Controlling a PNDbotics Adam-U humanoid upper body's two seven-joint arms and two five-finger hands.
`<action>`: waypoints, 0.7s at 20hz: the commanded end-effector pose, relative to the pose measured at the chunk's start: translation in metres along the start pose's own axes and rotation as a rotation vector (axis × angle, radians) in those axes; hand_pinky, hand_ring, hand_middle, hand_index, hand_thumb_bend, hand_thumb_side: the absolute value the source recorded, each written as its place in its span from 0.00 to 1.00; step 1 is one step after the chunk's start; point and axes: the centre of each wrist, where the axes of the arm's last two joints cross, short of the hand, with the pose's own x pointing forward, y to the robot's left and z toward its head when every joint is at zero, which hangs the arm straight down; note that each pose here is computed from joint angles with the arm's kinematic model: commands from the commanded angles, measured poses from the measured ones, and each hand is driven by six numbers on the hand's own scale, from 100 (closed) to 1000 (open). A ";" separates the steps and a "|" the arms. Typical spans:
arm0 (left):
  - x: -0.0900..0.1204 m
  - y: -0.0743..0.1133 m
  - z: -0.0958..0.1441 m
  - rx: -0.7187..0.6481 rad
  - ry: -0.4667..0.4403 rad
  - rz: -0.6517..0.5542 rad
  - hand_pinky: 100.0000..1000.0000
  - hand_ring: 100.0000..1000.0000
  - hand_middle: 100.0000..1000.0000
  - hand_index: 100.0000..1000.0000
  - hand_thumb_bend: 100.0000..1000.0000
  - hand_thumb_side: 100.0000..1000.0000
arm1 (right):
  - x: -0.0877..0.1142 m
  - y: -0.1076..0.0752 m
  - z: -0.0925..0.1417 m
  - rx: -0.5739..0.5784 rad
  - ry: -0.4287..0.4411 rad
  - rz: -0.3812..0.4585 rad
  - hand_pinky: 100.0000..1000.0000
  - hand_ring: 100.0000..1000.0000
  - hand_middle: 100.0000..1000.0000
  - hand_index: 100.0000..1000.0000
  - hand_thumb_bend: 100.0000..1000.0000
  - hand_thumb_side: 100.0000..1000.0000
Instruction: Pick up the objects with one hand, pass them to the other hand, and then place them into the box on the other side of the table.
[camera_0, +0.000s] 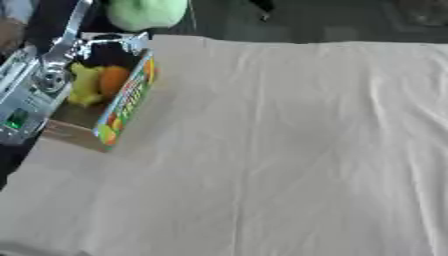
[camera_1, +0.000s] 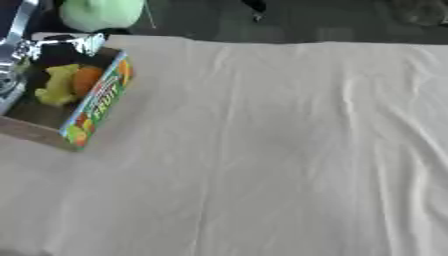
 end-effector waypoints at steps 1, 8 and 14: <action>-0.018 0.015 0.000 -0.014 0.056 -0.069 0.36 0.45 0.30 0.37 0.25 0.00 | 0.000 -0.014 -0.005 -0.098 0.006 0.009 0.55 0.48 0.55 0.60 0.12 0.15; -0.048 0.006 0.014 -0.112 0.244 -0.078 0.36 0.45 0.31 0.37 0.27 0.00 | -0.007 -0.007 -0.001 -0.242 0.057 -0.062 0.54 0.46 0.53 0.60 0.11 0.15; -0.066 -0.001 0.023 -0.176 0.329 -0.130 0.37 0.45 0.32 0.39 0.32 0.00 | -0.013 -0.004 0.002 -0.337 0.131 -0.130 0.53 0.45 0.52 0.59 0.13 0.15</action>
